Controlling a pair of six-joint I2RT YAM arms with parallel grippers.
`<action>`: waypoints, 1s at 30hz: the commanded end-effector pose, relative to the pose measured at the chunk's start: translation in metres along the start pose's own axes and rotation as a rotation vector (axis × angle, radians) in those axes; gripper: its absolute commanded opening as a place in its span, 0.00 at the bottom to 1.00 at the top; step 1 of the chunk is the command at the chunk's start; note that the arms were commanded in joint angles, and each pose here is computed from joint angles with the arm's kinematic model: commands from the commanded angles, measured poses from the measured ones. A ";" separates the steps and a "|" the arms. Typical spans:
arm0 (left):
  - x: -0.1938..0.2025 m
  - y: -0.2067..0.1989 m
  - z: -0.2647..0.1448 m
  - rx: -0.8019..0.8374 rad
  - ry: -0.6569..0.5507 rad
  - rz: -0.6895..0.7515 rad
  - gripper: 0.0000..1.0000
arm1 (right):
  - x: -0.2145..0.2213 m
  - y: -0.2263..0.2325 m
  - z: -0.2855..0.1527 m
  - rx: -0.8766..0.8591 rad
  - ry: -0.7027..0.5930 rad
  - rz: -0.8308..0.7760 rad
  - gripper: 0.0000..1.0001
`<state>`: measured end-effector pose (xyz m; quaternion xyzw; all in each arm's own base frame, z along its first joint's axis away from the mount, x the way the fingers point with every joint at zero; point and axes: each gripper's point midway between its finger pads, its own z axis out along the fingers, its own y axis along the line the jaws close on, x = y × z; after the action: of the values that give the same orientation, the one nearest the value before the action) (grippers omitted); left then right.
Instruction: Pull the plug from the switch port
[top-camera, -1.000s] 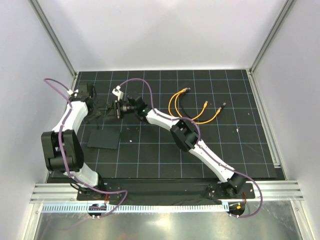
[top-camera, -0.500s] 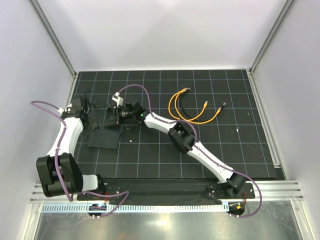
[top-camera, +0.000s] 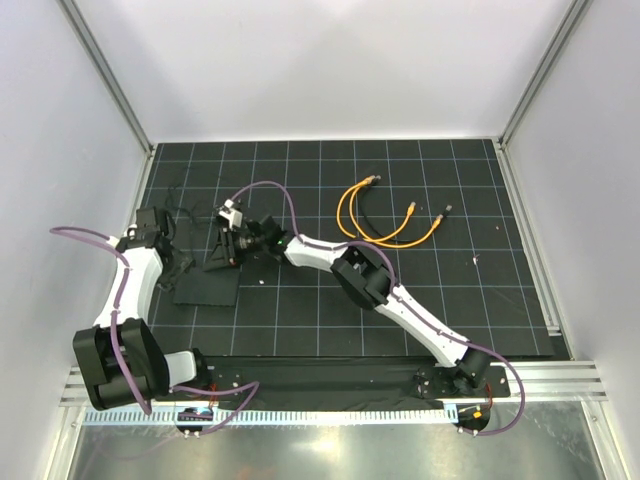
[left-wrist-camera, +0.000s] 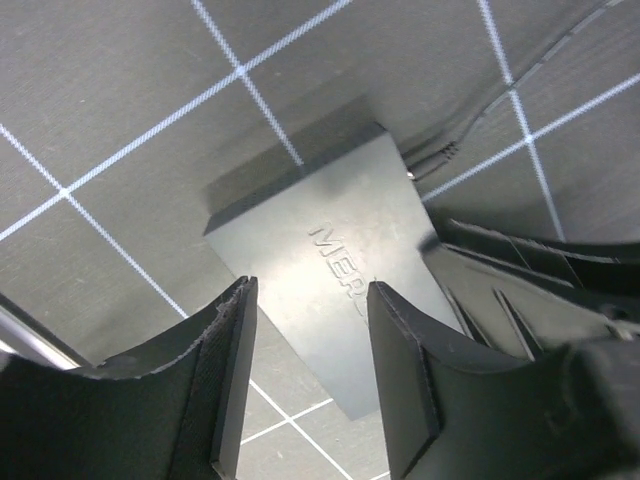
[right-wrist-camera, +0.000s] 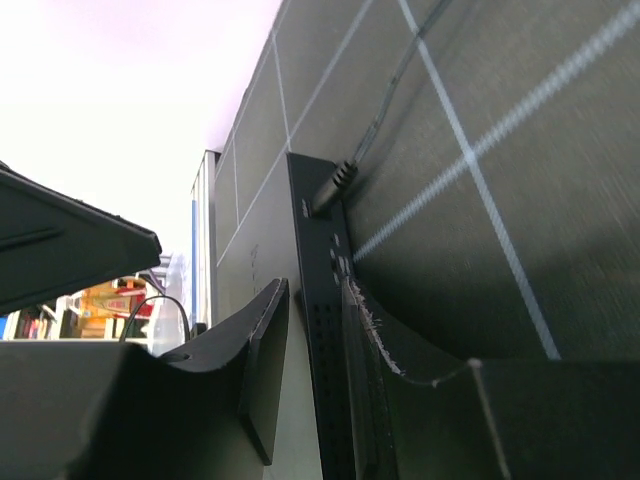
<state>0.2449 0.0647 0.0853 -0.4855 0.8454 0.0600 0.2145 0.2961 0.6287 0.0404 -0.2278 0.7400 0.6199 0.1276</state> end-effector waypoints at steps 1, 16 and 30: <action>-0.003 0.007 -0.001 -0.020 -0.019 -0.034 0.50 | -0.025 0.041 -0.012 -0.023 -0.050 -0.013 0.36; 0.001 0.005 0.013 -0.022 0.021 0.016 0.41 | -0.017 0.057 -0.023 -0.081 -0.040 0.145 0.36; 0.004 0.005 0.025 -0.030 0.047 0.036 0.34 | -0.015 0.066 -0.027 -0.043 -0.024 0.123 0.33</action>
<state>0.2415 0.0696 0.0627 -0.4795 0.8562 0.0703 0.1790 0.2797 0.6035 0.0412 -0.1386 0.7705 0.6192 0.0610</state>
